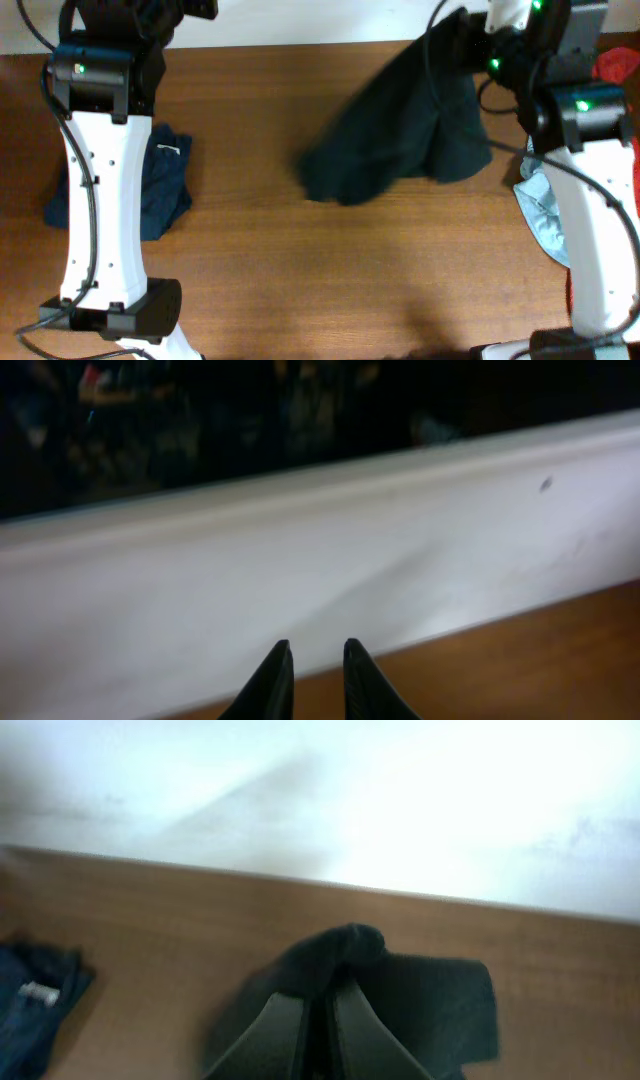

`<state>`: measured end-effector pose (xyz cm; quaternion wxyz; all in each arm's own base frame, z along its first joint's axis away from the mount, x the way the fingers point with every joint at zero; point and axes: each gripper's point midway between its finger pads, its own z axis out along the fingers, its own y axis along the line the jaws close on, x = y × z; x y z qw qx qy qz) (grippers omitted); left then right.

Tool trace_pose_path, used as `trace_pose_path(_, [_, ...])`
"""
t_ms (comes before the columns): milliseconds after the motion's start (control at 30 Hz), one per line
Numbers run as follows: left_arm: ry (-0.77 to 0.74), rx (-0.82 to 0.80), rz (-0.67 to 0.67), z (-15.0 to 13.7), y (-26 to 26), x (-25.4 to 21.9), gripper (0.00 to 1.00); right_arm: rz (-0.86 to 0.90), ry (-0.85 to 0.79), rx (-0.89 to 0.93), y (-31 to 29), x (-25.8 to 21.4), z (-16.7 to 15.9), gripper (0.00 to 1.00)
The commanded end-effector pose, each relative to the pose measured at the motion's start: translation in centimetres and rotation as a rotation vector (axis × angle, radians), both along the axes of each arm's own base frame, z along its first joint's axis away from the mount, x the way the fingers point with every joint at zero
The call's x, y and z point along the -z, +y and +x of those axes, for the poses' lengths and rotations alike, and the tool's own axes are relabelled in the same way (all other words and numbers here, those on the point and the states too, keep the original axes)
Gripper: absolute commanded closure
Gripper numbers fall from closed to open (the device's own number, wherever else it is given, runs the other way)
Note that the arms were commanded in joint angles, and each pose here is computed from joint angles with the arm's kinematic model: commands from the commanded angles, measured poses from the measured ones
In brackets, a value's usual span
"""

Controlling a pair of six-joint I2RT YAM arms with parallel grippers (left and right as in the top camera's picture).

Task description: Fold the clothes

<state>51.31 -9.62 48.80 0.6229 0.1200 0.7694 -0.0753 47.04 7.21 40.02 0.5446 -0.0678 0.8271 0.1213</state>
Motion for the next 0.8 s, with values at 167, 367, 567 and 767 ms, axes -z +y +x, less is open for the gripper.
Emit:
trace_pose_path(167, [0.141,0.144,-0.011,-1.4,-1.7,3.3,0.83,0.079,0.013,-0.151,2.5,-0.7,-1.6,0.96])
trace_pose_path(367, [0.224,0.234,0.074,-3.4,-4.3,5.6,0.76,0.122,-0.019,-0.151,2.9,-2.8,-2.6,0.96])
trace_pose_path(567, [0.197,0.231,0.111,-6.3,-5.1,3.6,0.74,0.129,-0.135,-0.157,2.7,-8.2,-5.4,0.96])
trace_pose_path(767, [0.318,0.272,0.131,-9.8,-5.9,5.4,0.71,0.174,-0.208,-0.150,3.0,-12.0,-7.8,0.96])
